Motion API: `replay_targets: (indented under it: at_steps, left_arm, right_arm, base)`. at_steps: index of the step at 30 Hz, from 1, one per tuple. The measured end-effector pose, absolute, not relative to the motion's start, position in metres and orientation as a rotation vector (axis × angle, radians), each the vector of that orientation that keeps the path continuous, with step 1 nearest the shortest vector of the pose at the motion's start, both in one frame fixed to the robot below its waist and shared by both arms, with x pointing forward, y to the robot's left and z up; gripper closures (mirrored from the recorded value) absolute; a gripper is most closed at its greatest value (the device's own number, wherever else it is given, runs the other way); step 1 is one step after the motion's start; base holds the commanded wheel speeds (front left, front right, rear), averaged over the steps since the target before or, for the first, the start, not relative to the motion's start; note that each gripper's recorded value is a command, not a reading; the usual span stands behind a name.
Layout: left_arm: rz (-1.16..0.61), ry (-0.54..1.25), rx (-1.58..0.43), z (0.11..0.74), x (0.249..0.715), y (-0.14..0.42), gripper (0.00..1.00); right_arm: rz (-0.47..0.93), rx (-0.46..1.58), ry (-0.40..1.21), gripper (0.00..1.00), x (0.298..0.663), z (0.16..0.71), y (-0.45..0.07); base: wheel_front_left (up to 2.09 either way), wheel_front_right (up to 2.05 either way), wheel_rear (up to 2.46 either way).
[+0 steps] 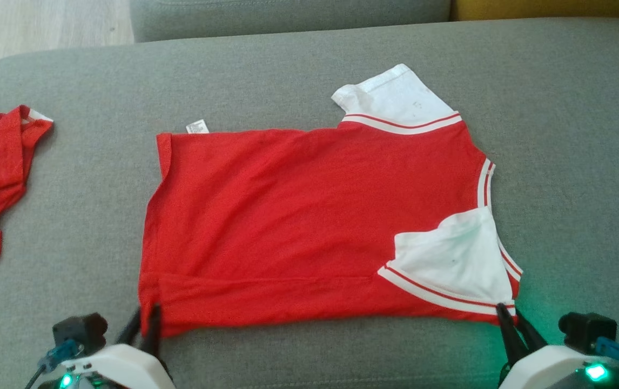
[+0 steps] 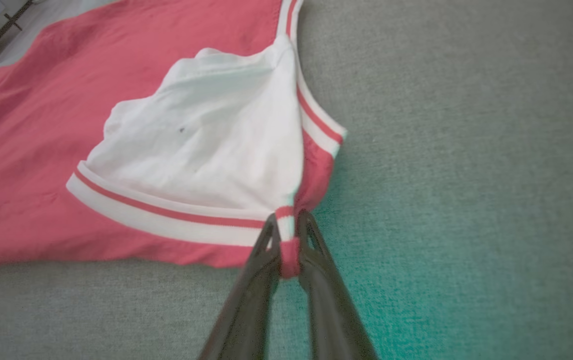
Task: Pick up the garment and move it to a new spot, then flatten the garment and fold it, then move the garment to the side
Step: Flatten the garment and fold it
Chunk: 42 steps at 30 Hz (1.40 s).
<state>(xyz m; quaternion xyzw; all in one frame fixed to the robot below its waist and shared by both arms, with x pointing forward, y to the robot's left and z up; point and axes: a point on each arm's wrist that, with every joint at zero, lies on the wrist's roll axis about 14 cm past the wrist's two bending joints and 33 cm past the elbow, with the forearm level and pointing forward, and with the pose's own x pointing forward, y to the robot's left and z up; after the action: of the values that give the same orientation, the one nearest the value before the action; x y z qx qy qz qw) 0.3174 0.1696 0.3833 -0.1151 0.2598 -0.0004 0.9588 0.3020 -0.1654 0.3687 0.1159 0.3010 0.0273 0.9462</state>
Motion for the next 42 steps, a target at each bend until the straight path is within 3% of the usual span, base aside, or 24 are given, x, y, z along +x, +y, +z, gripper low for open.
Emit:
replay_targets:
  at_steps: [1,17,36,42]
  left_arm:
    - [0.004,0.528,-0.232,0.384,0.317,0.17,0.0]
    - [0.011,0.067,-0.126,0.481,0.349,0.172,0.0]
    - [-0.053,0.091,-0.091,0.48,0.354,0.154,0.0]
    - [-0.122,0.087,-0.093,0.484,0.394,0.143,0.0]
  right_arm:
    - [0.057,0.235,0.607,0.0,0.303,0.37,-0.165]
    - [0.131,0.114,0.101,0.0,0.361,0.503,-0.156]
    - [0.168,0.105,0.102,0.0,0.366,0.513,-0.146]
    - [0.173,0.111,0.139,0.0,0.375,0.5,-0.144]
  base:
    - [0.0,0.0,0.0]
    - [0.0,0.0,0.0]
    - [0.0,0.0,0.0]
    - [0.0,0.0,0.0]
